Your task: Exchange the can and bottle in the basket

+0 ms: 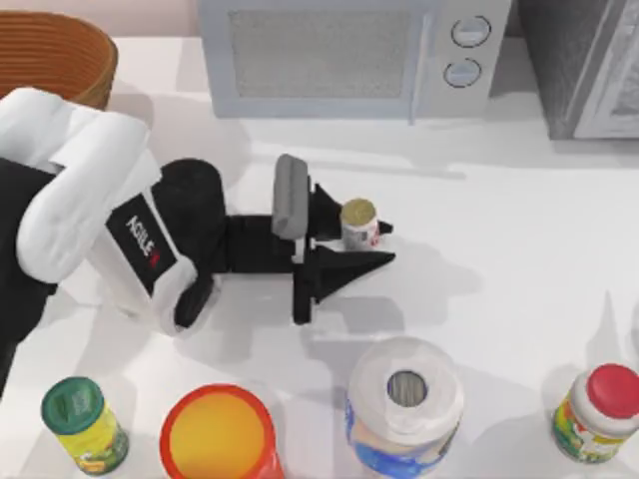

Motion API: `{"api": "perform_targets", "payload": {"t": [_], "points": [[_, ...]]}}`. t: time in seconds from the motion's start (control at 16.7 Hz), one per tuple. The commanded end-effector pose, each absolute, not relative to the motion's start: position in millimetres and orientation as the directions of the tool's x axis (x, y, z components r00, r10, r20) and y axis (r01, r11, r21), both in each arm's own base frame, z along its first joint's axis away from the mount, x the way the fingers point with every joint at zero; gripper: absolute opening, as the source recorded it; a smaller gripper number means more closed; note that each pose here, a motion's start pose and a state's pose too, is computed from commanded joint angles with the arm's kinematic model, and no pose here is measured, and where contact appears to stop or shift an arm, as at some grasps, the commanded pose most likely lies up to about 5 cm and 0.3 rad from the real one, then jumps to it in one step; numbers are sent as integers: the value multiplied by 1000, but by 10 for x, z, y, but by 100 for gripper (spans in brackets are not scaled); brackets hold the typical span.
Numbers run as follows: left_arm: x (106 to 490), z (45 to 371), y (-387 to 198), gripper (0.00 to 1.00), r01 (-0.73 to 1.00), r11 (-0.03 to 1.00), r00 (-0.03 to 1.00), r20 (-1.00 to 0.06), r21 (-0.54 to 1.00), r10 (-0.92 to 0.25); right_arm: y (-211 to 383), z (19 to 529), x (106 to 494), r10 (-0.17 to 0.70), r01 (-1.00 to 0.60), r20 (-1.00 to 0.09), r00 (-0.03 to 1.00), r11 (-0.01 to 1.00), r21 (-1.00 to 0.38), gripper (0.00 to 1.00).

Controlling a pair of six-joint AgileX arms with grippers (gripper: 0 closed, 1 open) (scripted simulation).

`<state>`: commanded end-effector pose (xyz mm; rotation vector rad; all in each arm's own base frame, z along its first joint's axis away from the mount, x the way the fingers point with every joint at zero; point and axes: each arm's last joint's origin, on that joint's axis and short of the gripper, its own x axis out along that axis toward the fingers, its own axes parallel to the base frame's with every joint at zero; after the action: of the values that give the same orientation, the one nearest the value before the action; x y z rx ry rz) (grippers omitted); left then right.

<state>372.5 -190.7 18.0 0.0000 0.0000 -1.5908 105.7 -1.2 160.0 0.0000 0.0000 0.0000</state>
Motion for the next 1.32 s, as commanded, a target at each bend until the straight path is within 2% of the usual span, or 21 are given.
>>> {"api": "perform_targets", "payload": {"t": [0.72,1.32], "points": [[3725,180,-1907,98,1000,-20,-20,0,0,-1000,-12,1600,1057,0,0,0,1000,1000,0,100],[3731,179,-1894,100,1000,-16,-16,0,0,-1000,-12,1600,1057,0,0,0,1000,1000,0,100]]}}
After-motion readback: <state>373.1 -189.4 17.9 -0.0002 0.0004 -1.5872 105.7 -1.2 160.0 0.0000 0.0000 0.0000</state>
